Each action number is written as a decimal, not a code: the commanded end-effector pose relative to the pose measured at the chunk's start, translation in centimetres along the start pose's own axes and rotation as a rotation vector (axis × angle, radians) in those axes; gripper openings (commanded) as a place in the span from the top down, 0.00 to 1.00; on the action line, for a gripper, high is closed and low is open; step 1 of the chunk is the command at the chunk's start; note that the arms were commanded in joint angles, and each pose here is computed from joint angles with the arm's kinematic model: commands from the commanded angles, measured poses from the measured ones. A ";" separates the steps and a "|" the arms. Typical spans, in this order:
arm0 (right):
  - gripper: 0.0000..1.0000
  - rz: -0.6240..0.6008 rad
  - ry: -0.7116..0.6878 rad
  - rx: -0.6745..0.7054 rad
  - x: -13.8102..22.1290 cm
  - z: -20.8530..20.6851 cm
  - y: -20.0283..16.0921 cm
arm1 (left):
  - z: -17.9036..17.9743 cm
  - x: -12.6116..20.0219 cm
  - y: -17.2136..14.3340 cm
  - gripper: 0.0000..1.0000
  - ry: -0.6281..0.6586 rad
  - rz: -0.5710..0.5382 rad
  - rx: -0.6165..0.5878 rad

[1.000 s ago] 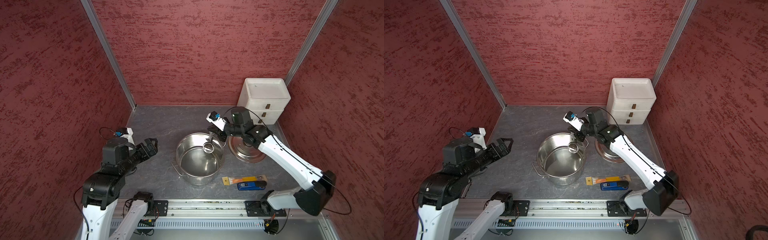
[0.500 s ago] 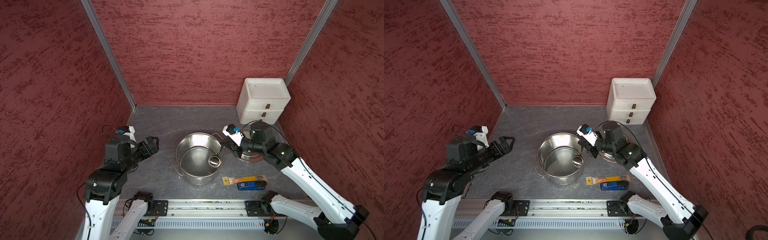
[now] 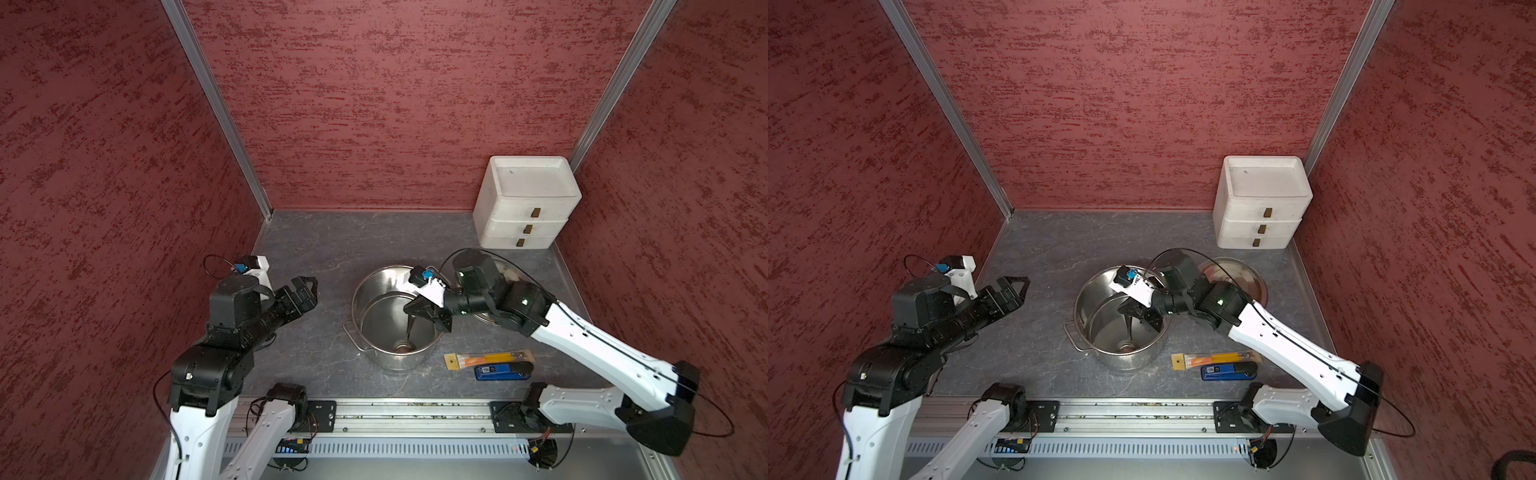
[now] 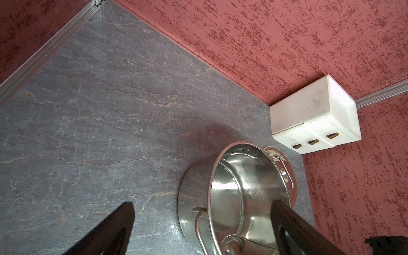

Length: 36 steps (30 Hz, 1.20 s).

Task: Stir the soup with a spoon
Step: Stir the soup in the pan with a stick.

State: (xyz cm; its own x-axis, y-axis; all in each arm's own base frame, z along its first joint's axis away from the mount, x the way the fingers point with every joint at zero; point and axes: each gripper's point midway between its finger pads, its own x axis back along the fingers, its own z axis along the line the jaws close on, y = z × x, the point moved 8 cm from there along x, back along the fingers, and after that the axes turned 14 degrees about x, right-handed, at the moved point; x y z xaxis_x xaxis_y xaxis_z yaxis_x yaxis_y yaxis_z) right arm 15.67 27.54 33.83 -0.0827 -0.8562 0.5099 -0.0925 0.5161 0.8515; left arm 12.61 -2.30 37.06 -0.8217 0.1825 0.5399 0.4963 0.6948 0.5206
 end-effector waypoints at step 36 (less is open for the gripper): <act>1.00 0.240 -0.407 0.086 0.8 -9.7 -3.0 | 0.2 1.6 0.1 0.00 0.009 -0.040 -0.017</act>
State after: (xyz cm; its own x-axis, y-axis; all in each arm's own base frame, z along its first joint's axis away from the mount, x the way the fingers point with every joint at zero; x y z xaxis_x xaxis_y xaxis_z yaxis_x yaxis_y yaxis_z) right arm 26.55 27.04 32.71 -0.4557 -0.6814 0.5728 -0.1270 0.6867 0.7158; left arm 11.06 -1.83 37.60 -0.8293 0.1528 0.5374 0.4747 0.6999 0.5336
